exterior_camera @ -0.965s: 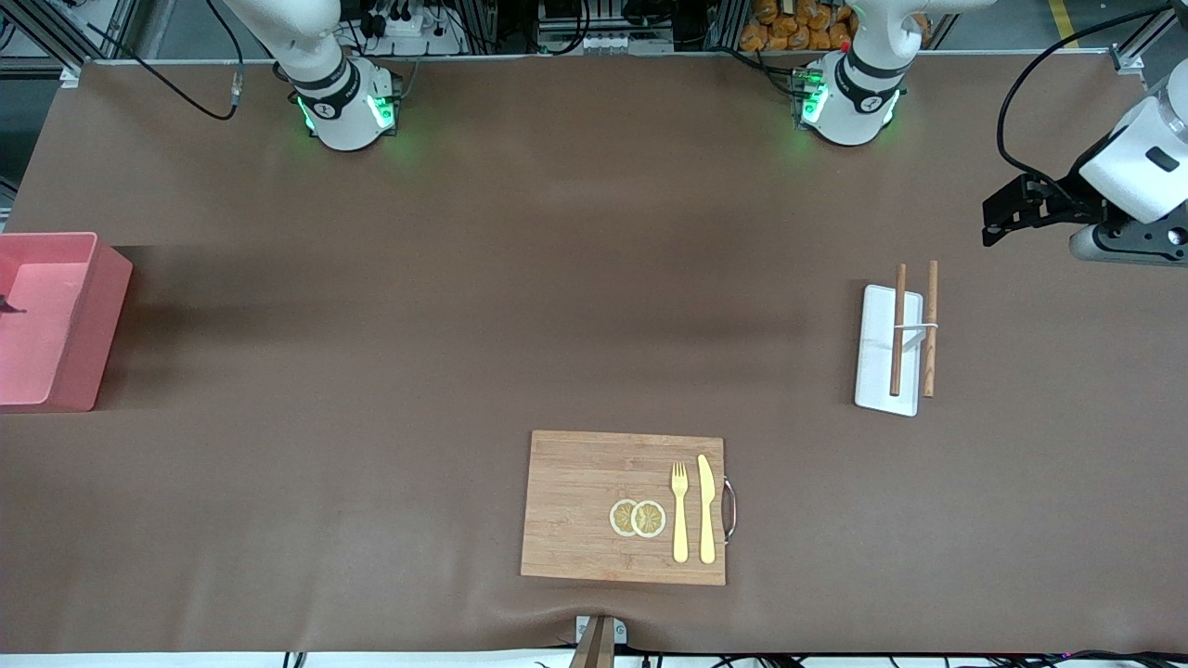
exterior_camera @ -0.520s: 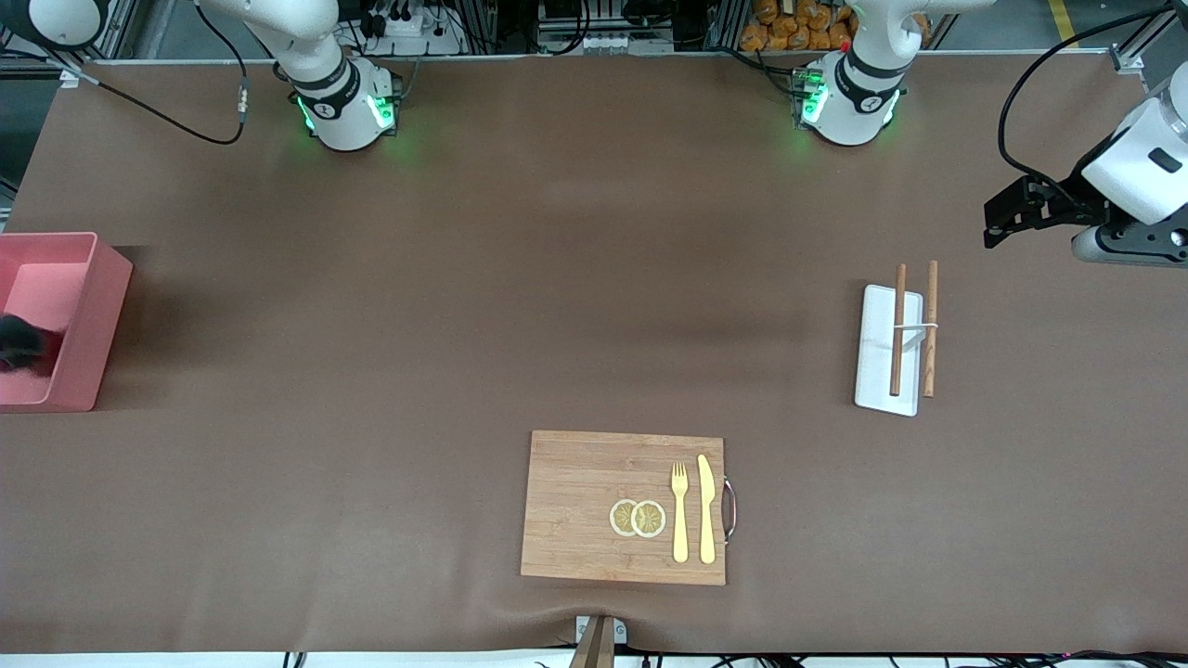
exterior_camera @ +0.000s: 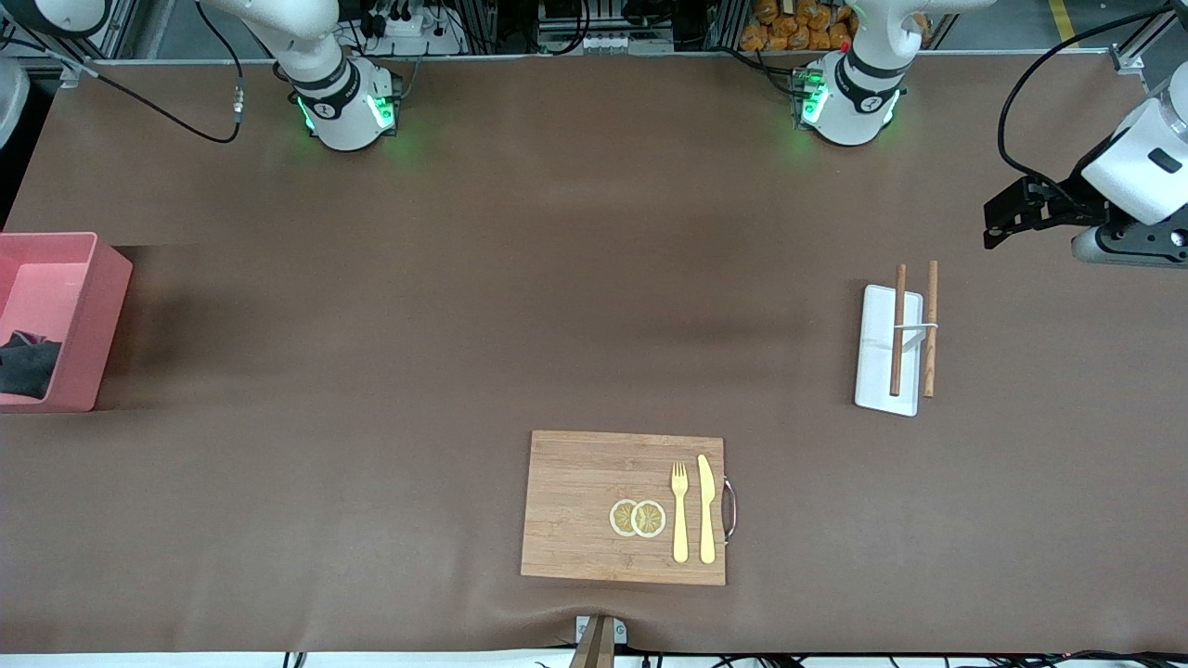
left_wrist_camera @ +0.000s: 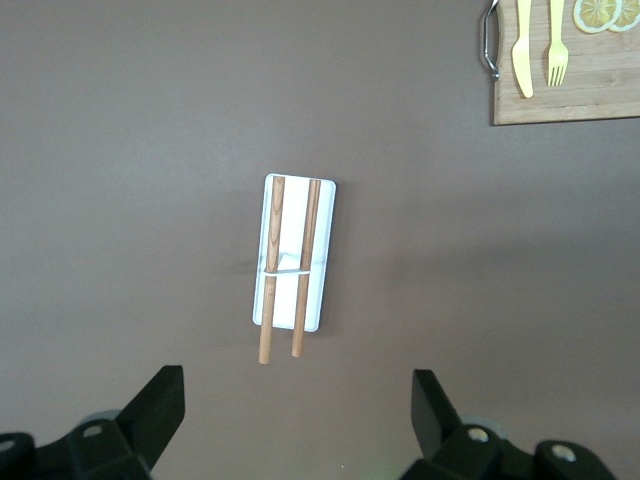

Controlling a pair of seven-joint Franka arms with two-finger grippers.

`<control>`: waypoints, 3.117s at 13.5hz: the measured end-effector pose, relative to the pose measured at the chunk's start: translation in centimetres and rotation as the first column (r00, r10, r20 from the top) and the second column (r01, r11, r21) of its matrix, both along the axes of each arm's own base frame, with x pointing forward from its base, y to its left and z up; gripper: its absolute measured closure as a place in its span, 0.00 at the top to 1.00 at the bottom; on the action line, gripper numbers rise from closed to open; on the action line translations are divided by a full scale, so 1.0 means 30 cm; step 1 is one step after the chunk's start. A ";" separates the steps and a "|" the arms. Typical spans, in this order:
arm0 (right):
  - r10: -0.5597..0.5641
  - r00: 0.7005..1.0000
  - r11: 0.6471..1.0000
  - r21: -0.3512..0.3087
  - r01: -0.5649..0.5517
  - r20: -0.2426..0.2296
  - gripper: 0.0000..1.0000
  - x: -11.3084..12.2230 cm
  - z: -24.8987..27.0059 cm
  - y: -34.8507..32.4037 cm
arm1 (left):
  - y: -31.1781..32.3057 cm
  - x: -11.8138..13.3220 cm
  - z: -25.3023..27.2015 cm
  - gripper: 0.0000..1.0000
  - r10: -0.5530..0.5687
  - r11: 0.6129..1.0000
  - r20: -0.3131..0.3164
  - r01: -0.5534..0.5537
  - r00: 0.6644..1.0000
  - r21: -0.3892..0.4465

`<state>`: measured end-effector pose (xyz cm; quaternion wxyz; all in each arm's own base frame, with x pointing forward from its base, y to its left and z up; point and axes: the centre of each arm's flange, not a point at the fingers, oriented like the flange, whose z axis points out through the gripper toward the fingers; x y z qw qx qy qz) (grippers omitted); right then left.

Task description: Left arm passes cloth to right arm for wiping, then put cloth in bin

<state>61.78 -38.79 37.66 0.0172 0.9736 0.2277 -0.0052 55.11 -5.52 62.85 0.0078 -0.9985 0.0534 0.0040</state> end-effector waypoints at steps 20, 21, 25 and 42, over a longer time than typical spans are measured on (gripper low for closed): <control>-0.443 0.885 0.889 0.062 0.454 -0.143 1.00 -0.054 0.686 1.167 | 0.061 0.006 0.006 1.00 0.033 0.999 0.006 -0.033 0.999 -0.001; -0.456 0.880 0.882 0.062 0.466 -0.133 1.00 -0.087 0.719 1.145 | 0.063 0.006 0.007 1.00 0.034 0.999 0.007 -0.034 0.999 -0.001; -0.500 0.860 0.859 0.068 0.508 -0.104 1.00 -0.155 0.786 1.073 | 0.069 0.008 0.008 1.00 0.037 0.999 0.010 -0.037 0.999 -0.001; -0.439 0.897 0.897 0.041 0.441 -0.058 1.00 -0.169 0.825 1.158 | 0.100 0.012 0.013 1.00 0.056 0.998 0.019 -0.056 0.998 -0.002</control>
